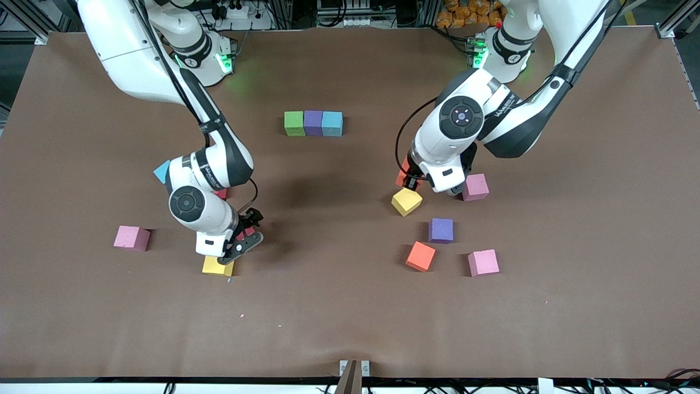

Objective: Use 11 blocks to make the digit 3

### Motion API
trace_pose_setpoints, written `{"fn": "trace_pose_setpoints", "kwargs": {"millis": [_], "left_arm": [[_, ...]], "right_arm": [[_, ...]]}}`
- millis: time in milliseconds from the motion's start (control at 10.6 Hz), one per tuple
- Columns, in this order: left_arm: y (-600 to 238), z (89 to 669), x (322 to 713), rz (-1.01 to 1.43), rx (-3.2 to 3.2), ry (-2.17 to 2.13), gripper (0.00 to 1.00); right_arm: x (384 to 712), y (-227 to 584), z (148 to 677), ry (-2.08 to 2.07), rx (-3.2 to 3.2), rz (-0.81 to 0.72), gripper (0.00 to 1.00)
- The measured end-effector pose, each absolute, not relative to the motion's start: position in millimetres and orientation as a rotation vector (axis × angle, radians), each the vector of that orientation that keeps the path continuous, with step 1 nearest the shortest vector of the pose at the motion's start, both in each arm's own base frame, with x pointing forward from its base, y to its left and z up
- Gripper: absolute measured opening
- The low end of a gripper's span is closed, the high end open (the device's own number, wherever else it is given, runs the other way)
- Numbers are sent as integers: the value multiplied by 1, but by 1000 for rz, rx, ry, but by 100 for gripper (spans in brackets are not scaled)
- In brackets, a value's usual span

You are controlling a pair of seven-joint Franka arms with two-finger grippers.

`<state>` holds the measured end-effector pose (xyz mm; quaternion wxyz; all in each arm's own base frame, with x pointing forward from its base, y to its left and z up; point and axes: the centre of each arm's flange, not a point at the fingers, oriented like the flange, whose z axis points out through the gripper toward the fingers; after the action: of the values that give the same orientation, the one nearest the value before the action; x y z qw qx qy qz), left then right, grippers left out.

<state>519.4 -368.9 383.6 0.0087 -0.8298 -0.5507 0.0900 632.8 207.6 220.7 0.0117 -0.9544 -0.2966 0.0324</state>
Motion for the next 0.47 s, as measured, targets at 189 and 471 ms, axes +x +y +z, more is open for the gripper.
{"fn": "trace_pose_setpoints", "kwargs": {"millis": [189,471], "left_arm": [[-369,385,520,282,-2605,-1709,57],[-369,392,524,277,-2613,-1719,57]], "right_arm": [[631,208,229,-932,-2972,153,100],[630,208,233,-991,-2967,162,100]]}}
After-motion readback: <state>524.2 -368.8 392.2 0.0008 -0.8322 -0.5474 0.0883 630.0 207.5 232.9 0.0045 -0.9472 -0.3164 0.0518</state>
